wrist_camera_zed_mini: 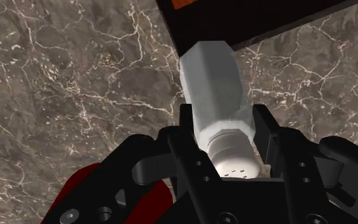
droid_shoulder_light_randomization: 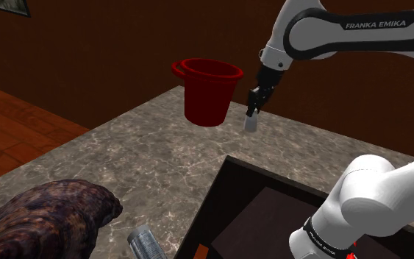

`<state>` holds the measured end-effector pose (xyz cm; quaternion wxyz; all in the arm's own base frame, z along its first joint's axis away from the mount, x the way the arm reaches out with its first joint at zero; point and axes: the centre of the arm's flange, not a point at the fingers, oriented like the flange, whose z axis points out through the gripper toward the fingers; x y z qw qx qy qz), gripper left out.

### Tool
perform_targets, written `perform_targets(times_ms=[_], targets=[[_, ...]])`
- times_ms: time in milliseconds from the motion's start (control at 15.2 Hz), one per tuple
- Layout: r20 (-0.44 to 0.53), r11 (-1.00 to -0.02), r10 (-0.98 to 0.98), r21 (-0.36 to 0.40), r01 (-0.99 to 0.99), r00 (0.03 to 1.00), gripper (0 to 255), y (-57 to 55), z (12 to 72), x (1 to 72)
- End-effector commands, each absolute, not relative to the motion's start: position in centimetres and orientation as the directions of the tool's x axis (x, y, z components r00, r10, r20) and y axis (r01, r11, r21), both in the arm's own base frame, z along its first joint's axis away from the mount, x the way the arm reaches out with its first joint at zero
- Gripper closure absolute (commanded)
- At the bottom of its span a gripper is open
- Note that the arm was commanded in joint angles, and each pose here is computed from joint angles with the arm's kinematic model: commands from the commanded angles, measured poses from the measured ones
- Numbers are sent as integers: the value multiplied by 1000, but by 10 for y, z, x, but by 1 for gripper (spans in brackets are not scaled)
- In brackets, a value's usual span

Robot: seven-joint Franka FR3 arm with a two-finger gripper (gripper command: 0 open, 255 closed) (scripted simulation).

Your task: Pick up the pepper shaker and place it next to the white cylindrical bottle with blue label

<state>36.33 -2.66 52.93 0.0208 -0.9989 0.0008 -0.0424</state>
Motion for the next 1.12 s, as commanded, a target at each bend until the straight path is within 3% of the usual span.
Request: perform_targets(times_ms=[0,1056], targets=[[85,-999,-5,-42,-1,996,255,-1,529,366],[85,-999,-5,-42,-1,996,255,209,529,387]])
